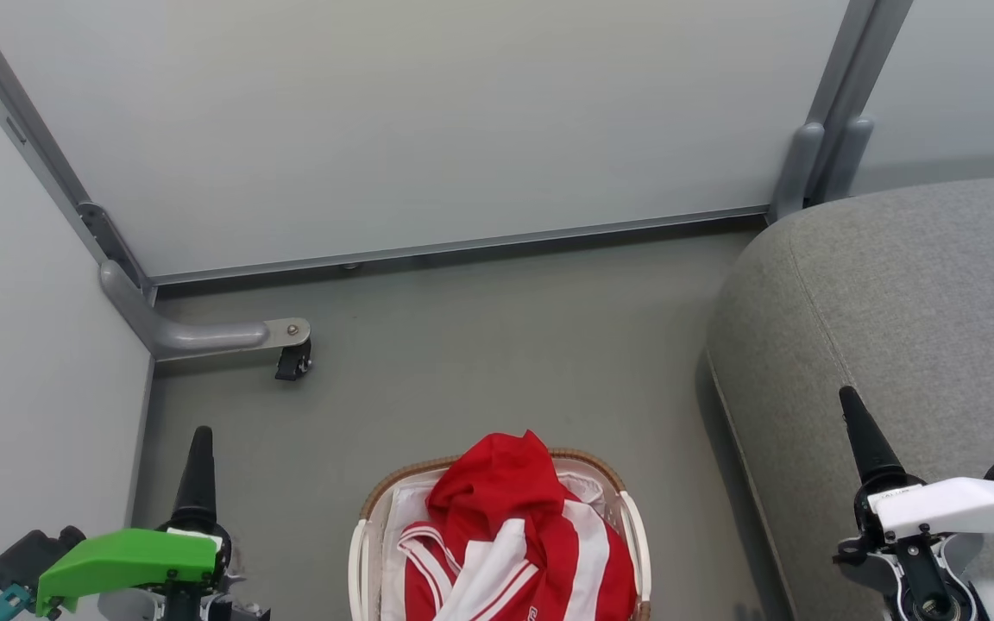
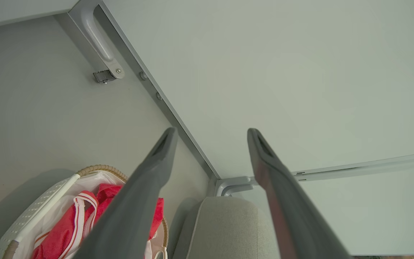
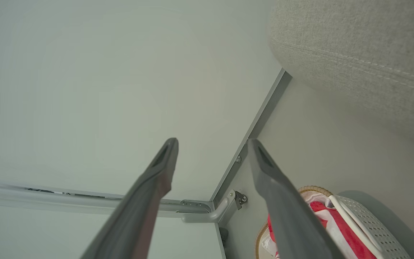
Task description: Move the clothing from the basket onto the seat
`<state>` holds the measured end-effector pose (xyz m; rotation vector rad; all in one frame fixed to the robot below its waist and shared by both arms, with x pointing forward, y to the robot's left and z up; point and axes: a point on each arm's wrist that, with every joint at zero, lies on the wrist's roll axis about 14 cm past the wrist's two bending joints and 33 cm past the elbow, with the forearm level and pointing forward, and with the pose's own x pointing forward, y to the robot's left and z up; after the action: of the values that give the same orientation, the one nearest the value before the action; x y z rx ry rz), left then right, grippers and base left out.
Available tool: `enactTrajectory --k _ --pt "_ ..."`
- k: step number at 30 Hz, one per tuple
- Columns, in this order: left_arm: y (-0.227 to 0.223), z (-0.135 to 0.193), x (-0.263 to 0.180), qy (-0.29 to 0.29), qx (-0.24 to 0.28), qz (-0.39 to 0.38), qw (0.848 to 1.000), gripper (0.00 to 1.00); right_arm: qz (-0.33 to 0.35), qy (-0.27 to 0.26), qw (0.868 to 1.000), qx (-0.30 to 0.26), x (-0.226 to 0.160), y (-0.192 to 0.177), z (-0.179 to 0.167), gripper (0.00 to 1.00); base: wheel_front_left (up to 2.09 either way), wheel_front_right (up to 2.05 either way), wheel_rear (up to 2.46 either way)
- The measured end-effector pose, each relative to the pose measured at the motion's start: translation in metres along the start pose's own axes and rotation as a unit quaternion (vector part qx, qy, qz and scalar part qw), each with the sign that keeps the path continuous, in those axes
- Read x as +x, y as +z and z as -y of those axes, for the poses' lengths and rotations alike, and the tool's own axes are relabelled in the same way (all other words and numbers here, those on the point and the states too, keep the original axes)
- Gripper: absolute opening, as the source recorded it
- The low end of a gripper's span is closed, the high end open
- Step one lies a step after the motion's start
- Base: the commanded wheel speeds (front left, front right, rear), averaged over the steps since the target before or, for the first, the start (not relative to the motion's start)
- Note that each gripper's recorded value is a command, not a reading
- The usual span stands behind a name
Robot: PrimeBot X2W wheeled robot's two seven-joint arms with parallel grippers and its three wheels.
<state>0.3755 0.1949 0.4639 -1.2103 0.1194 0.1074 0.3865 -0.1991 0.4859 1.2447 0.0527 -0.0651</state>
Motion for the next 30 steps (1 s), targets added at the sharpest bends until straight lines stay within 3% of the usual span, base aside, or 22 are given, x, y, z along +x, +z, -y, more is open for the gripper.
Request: enactTrajectory --k 15,30 --pt "-0.016 -0.005 0.003 0.014 0.152 -0.022 0.988 1.0 -0.005 0.015 0.99 -0.143 0.005 -0.008 -0.009 1.0 0.0 0.0 0.0" --pt "-0.024 -0.002 0.005 0.004 0.276 -0.031 0.961 1.0 -0.009 0.037 0.962 -0.272 0.011 -0.016 -0.019 1.0 0.0 0.0 0.0"
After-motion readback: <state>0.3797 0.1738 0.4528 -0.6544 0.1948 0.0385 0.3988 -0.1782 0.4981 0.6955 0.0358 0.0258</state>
